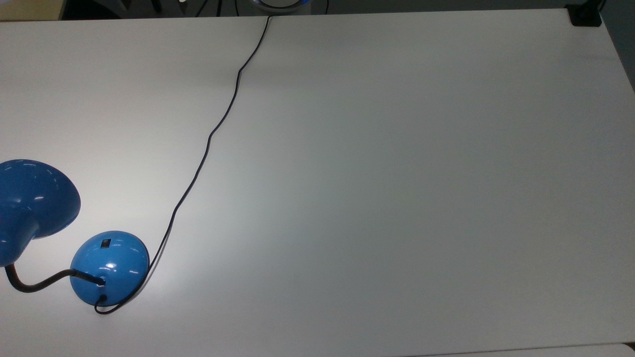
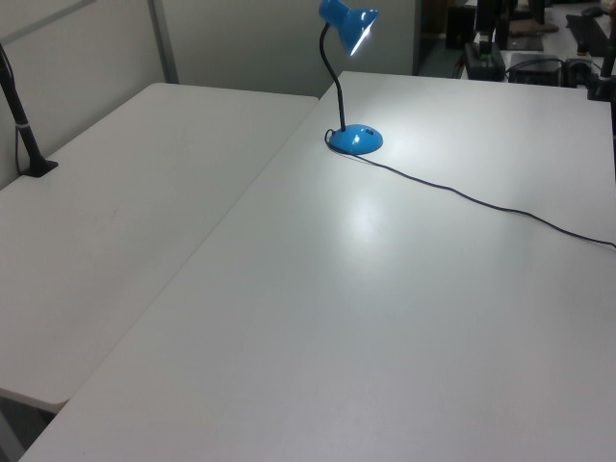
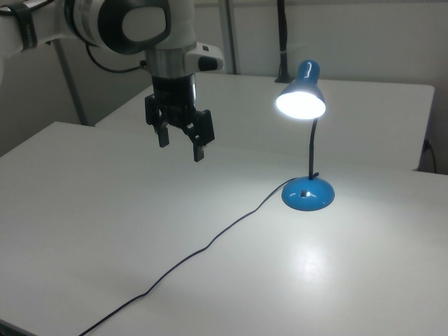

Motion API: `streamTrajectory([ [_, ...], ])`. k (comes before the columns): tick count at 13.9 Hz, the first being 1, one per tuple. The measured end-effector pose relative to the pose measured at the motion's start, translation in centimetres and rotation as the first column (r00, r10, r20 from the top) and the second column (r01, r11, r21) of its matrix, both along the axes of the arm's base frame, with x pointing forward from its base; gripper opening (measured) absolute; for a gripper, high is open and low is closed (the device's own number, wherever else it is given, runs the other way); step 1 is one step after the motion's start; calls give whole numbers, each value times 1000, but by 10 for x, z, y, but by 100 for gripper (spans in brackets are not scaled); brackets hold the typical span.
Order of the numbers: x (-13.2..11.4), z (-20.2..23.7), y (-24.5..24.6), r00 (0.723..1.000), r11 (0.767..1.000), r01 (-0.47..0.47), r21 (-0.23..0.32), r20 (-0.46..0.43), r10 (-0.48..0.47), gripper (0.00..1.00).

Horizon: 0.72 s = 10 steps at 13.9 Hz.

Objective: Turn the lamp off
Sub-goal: 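Move the gripper toward the blue lamp's dome base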

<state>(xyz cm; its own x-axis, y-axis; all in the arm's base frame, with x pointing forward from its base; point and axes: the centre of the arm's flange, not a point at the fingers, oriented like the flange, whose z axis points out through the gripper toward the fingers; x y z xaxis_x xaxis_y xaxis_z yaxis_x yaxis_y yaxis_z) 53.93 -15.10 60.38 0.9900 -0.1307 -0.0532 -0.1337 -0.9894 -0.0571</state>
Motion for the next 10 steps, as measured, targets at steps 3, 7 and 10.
streamTrajectory([
  [3, 6, -3, 0, 1000, 1000, -1, -1, 21, 1, 100],
  [7, 8, -2, -2, 999, 1000, 2, -6, 38, -1, 100],
  [10, 7, -3, -8, 998, 999, -52, -5, 41, 52, 90],
])
